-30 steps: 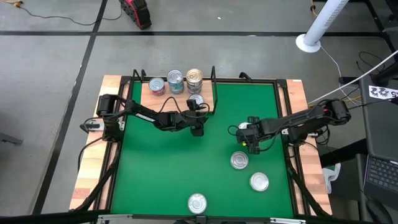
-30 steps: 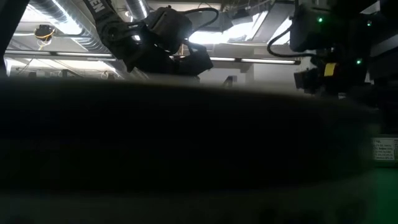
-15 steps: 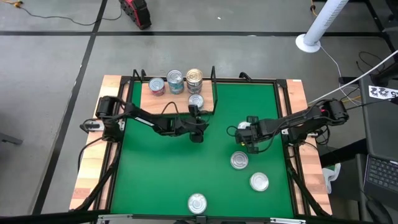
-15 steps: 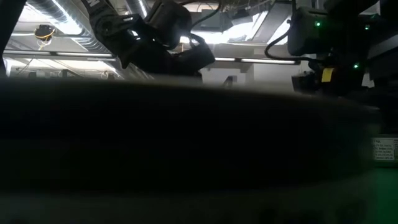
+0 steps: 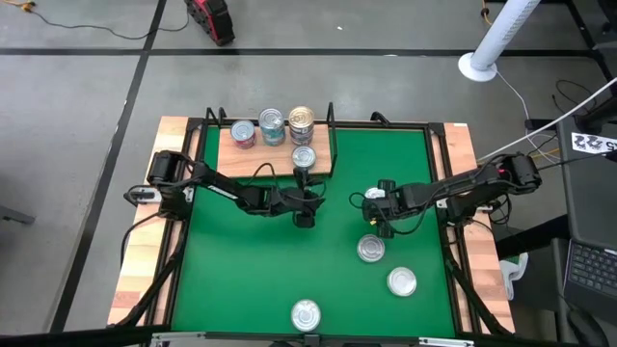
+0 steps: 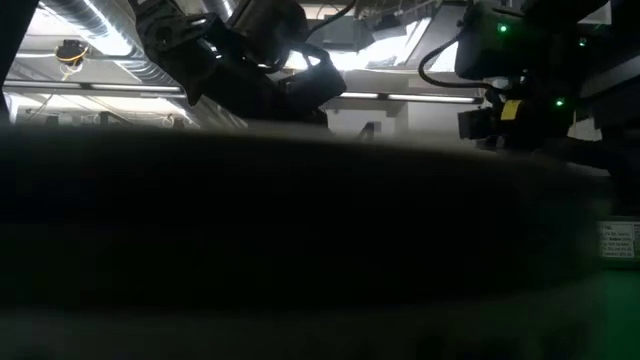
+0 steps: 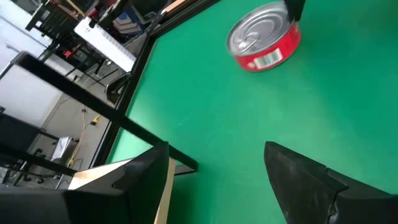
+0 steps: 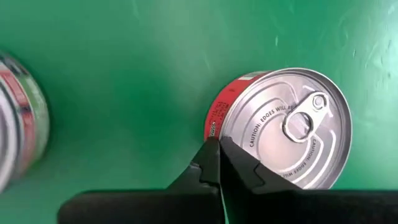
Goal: Stack canned seafood by type on shelf
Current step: Stack the red tuna can on top of the other red tuna cans on the shelf
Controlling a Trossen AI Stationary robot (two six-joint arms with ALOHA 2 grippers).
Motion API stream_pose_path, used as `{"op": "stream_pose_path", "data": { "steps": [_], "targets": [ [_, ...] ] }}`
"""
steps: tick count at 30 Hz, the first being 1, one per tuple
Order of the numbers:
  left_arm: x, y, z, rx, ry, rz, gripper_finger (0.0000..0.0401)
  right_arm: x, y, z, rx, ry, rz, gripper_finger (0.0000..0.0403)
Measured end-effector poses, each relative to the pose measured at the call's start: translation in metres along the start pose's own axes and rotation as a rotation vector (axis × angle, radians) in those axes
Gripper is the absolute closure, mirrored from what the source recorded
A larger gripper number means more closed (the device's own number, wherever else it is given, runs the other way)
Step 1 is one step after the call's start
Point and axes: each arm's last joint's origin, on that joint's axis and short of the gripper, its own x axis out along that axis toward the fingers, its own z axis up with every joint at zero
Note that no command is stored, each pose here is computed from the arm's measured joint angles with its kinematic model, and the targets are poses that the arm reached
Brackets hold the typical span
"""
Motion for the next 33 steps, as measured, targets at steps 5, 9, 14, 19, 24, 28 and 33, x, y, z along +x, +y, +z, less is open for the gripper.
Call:
{"op": "stream_pose_path", "data": {
  "steps": [5,9,14,19,24,28,33],
  "targets": [
    [-0.003,-0.007,0.003,0.032,-0.049,-0.097,0.0141,0.000,0.001,0.009,0.021,-0.090,0.021,0.0401],
    [-0.006,-0.013,0.006,0.076,-0.088,-0.165,0.0141,0.000,0.003,0.017,0.037,-0.169,0.059,0.0402],
    [-0.010,-0.019,0.009,0.159,-0.110,-0.182,0.0141,-0.002,0.006,0.029,0.058,-0.291,0.124,0.0402],
    [-0.014,-0.026,0.011,0.184,-0.156,-0.259,0.0141,-0.007,0.007,0.039,0.075,-0.402,0.162,0.0402],
    [-0.016,-0.030,0.013,0.218,-0.171,-0.271,0.0141,-0.010,0.008,0.046,0.090,-0.479,0.171,0.0403],
    [-0.017,-0.031,0.014,0.293,-0.184,-0.268,0.0141,-0.013,0.007,0.051,0.102,-0.534,0.178,0.0403],
    [-0.017,-0.031,0.014,0.336,-0.190,-0.264,0.0141,-0.016,0.007,0.055,0.112,-0.580,0.181,0.0403]
  ]
}}
